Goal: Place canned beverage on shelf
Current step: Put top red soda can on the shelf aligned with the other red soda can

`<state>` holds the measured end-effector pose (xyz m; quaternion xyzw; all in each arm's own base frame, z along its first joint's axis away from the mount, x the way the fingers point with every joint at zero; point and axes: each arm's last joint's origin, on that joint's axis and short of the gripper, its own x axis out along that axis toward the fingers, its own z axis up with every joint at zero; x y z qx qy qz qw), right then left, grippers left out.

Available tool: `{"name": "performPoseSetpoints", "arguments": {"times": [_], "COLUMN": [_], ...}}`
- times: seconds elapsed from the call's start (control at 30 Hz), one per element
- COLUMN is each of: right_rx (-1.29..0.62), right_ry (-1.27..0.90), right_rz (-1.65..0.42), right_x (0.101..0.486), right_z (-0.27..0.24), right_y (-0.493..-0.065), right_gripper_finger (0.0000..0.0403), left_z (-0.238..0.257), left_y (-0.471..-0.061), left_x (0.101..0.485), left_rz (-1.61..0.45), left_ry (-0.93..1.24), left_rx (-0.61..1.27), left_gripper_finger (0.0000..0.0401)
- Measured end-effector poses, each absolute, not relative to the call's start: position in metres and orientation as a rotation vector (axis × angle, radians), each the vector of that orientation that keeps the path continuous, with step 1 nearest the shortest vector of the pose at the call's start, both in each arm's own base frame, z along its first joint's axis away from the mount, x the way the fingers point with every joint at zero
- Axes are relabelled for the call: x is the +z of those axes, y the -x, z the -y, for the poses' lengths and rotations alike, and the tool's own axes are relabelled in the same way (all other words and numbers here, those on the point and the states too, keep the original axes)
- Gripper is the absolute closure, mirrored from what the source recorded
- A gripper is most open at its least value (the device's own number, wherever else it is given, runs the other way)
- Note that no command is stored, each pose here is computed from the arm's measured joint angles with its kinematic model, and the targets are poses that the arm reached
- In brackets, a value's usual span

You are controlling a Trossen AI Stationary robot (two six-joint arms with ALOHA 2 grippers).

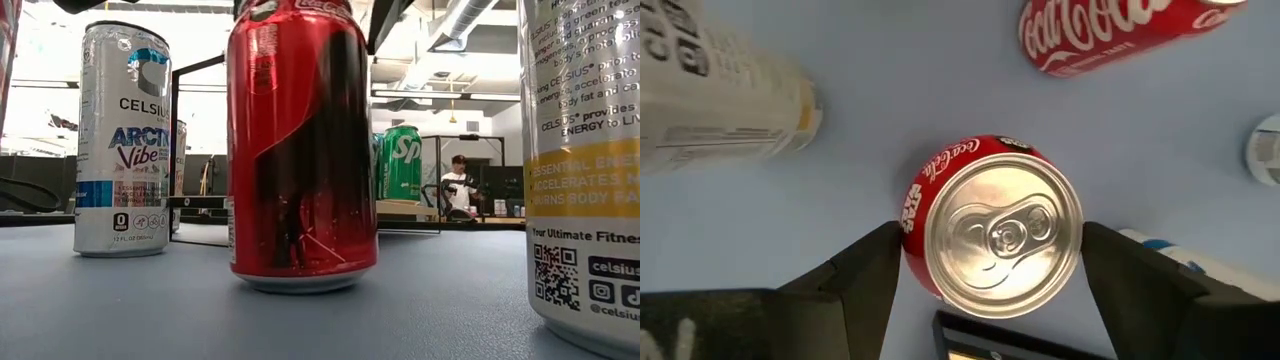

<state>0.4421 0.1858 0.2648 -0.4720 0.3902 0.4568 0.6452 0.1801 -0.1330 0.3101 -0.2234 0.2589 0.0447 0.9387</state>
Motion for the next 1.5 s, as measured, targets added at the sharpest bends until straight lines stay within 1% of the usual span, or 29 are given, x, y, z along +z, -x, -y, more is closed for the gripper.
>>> {"name": "performPoseSetpoints", "arguments": {"times": [0.3, 0.57, 0.73, 0.87, 1.13, 1.33, 1.5], "right_rx": [1.086, 1.032, 0.891, 0.720, 0.443, 0.329, 0.279], "right_ry": [1.025, 0.956, 0.767, 0.597, 0.312, 0.219, 0.238], "right_rz": [-0.943, -0.986, -1.098, -1.182, -1.318, -1.444, -1.473], "right_x": [0.248, 0.247, 0.246, 0.248, 0.250, 0.248, 0.247], "right_z": [-0.190, -0.190, -0.189, -0.188, -0.188, -0.190, -0.197], "right_y": [-0.444, -0.444, -0.443, -0.443, -0.438, -0.426, -0.420], "right_gripper_finger": [0.0113, 0.0122, 0.0139, 0.0156, 0.0161, 0.0162, 0.0163], "left_z": [0.133, 0.132, 0.131, 0.131, 0.131, 0.131, 0.131], "left_y": [-0.180, -0.179, -0.180, -0.180, -0.180, -0.180, -0.180], "left_x": [0.310, 0.309, 0.309, 0.309, 0.309, 0.309, 0.309], "left_rz": [-0.533, -0.526, -0.515, -0.515, -0.514, -0.514, -0.514], "left_ry": [0.451, 0.440, 0.437, 0.438, 0.454, 0.455, 0.456], "left_rx": [0.095, 0.118, 0.133, 0.133, 0.138, 0.139, 0.139], "left_gripper_finger": [0.0071, 0.0071, 0.0071, 0.0071, 0.0071, 0.0071, 0.0071]}}
